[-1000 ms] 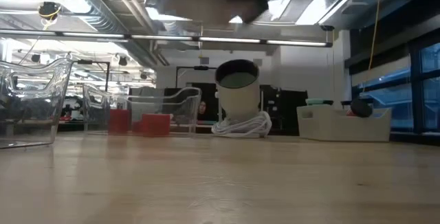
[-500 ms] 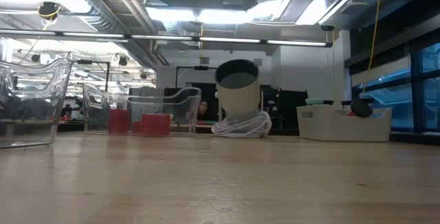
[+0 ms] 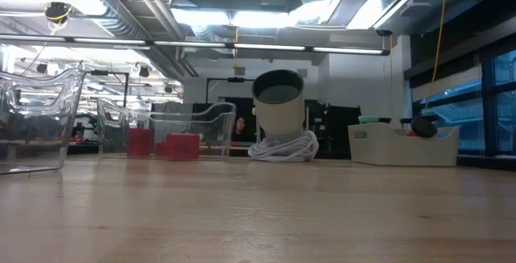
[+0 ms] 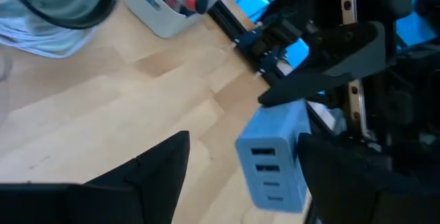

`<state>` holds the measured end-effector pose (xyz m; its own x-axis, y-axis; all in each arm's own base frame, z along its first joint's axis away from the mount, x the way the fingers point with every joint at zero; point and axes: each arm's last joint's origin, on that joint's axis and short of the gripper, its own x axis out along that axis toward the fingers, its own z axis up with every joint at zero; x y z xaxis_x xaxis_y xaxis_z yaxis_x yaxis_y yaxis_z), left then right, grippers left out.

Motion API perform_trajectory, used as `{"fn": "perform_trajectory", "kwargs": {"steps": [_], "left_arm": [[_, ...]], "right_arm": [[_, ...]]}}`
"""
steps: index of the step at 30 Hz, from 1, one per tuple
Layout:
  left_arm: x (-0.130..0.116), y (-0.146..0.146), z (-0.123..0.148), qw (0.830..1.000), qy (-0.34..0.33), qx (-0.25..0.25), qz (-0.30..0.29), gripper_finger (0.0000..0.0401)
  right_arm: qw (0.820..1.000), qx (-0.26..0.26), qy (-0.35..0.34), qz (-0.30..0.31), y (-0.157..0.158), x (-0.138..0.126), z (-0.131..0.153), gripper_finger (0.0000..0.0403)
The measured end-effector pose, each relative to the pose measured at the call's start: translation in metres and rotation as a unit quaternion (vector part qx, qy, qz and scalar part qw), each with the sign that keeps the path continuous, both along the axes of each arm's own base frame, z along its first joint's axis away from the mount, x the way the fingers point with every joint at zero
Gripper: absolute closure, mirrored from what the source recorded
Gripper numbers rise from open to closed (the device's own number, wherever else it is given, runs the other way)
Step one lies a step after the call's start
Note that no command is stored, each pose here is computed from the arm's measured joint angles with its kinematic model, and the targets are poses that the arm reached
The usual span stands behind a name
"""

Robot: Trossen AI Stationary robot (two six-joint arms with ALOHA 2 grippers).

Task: Pick & Place Office items
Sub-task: Put the light blue charger adapter into the top transparent bin

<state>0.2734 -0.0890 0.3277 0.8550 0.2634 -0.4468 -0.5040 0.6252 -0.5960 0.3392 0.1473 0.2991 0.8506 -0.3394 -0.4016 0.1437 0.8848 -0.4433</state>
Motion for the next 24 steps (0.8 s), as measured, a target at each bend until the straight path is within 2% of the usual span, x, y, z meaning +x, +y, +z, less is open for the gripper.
{"fn": "perform_trajectory", "kwargs": {"steps": [8,11,24], "left_arm": [[0.01,0.003,0.012,0.996,-0.05,-0.01,-0.073,0.0134],[0.01,0.002,0.013,0.995,-0.056,-0.011,-0.081,0.0143],[0.01,0.002,0.011,0.995,-0.05,-0.024,-0.083,0.0274]], "right_arm": [[0.999,-0.024,-0.035,0.019,0.002,0.005,0.009,0.0183],[0.999,-0.037,-0.038,0.008,0.002,0.005,0.01,0.0183],[0.998,-0.056,-0.035,-0.005,0.001,0.004,0.01,0.0182]]}}
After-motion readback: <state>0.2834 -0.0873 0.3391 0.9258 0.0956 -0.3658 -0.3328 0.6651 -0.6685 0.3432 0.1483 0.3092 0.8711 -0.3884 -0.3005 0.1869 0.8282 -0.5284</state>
